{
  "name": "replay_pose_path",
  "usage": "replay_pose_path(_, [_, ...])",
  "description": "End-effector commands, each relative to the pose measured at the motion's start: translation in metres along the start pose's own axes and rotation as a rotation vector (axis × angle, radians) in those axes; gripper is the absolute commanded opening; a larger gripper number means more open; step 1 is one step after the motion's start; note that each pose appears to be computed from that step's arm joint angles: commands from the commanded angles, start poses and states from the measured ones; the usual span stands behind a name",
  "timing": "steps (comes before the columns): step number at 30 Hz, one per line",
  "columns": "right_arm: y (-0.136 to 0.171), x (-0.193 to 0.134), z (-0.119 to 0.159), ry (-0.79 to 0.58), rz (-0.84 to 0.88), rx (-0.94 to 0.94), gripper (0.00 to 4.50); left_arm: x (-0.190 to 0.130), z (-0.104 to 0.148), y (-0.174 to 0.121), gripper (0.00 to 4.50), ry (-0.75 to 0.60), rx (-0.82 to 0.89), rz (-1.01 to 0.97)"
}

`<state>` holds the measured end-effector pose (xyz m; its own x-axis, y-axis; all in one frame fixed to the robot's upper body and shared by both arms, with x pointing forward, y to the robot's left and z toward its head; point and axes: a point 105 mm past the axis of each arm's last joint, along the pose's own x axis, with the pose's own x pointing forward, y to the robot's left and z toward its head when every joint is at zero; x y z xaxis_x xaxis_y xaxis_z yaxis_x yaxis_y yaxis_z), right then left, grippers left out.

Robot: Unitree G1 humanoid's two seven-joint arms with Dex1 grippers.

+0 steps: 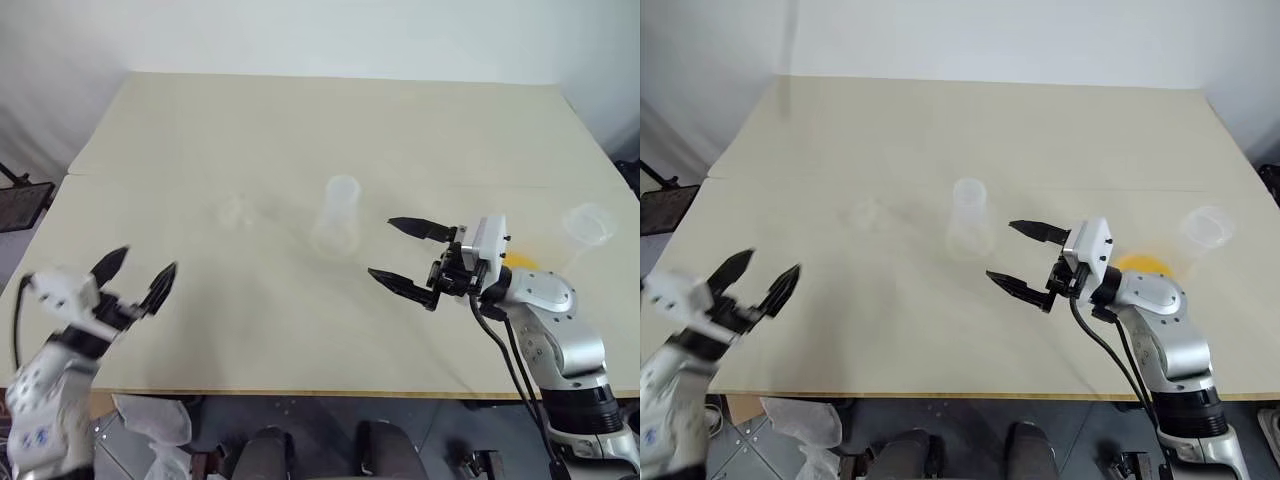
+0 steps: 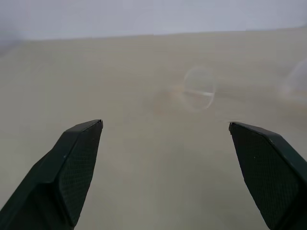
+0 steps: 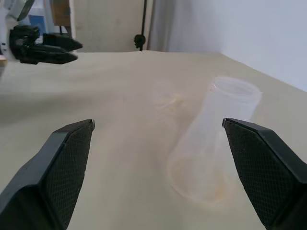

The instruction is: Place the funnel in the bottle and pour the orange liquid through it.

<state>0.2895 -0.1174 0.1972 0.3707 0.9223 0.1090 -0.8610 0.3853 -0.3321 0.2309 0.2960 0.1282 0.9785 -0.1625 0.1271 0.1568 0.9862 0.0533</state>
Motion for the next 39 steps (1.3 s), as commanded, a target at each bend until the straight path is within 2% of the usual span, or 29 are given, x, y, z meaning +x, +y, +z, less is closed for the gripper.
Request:
replay_pose_path(1, [0.000, 0.000, 0.004, -0.006, 0.028, -0.009, 4.50, -0.010, 0.015, -0.005, 4.49, -0.047, 0.023, 0.030])
replay_pose_path(6, [-0.004, 0.000, 0.000, 0.005, 0.029, -0.014, 4.50, 0.007, 0.012, -0.031, 4.49, -0.045, -0.012, -0.015])
replay_pose_path(14, [-0.003, -0.002, -0.001, 0.016, 0.013, -0.023, 4.50, 0.071, 0.006, -0.062, 4.49, -0.017, -0.072, -0.082])
replay_pose_path(21, [0.000, -0.006, 0.000, 0.017, -0.025, -0.022, 4.50, 0.124, -0.004, -0.073, 4.49, 0.000, -0.102, -0.034])
replay_pose_path(24, [0.001, -0.009, 0.000, 0.023, -0.049, -0.023, 4.50, 0.148, -0.004, -0.066, 4.49, -0.008, -0.117, 0.039])
replay_pose_path(31, [0.002, -0.010, -0.001, 0.021, -0.077, -0.022, 4.50, 0.180, -0.004, -0.071, 4.49, 0.000, -0.106, -0.013])
replay_pose_path(34, [0.002, -0.010, -0.001, 0.019, -0.087, -0.026, 4.50, 0.188, 0.001, -0.067, 3.91, -0.012, -0.098, -0.013])
replay_pose_path(39, [0.001, -0.011, -0.001, 0.016, -0.100, -0.031, 4.50, 0.190, 0.006, -0.061, 2.22, -0.037, -0.086, -0.014])
